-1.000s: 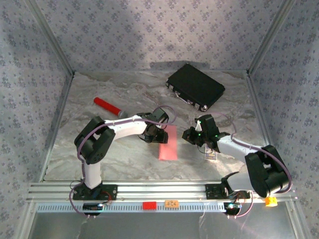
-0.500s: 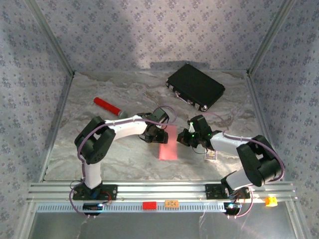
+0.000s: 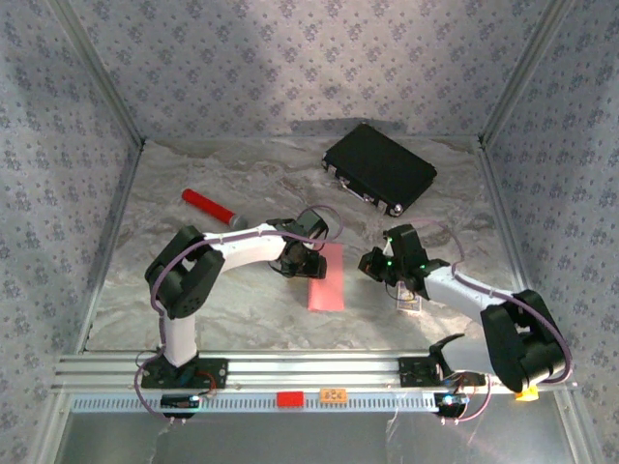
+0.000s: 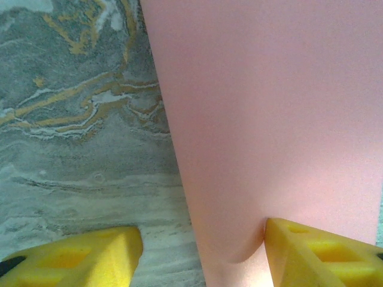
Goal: Fold a paper plane with a square sheet of paper (pick it up from the middle)
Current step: Hold the square sheet of paper at the center of the table, then first fold the square sheet of paper in half at the center of the table.
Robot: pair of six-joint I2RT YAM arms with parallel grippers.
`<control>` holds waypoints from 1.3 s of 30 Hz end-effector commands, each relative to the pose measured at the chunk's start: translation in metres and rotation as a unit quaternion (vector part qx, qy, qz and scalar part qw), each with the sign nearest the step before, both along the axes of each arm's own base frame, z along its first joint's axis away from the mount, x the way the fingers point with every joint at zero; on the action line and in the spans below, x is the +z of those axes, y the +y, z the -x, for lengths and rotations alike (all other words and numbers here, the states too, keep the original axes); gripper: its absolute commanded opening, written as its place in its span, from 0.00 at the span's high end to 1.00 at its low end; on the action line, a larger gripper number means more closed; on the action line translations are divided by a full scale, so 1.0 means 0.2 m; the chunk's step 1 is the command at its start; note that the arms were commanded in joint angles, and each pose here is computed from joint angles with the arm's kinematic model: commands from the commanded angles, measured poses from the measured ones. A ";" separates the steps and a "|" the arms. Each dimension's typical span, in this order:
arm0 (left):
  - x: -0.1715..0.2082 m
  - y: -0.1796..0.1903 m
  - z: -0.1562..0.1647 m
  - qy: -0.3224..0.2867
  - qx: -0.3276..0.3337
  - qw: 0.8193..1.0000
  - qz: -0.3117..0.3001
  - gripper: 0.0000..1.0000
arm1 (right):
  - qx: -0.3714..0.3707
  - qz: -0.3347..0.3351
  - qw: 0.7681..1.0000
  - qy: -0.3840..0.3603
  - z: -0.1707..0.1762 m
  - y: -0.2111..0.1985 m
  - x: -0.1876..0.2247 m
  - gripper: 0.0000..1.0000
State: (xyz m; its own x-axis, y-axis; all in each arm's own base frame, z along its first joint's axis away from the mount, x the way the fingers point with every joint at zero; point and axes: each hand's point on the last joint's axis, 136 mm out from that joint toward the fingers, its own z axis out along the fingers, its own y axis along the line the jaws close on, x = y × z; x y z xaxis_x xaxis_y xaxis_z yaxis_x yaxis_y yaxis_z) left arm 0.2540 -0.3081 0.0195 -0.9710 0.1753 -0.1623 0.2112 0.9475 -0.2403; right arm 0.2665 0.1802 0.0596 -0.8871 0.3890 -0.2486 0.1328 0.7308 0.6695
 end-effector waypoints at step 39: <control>-0.21 -0.01 -0.01 -0.005 -0.011 1.000 -0.017 0.41 | 0.148 0.047 0.981 0.116 0.16 0.30 -0.36 1.00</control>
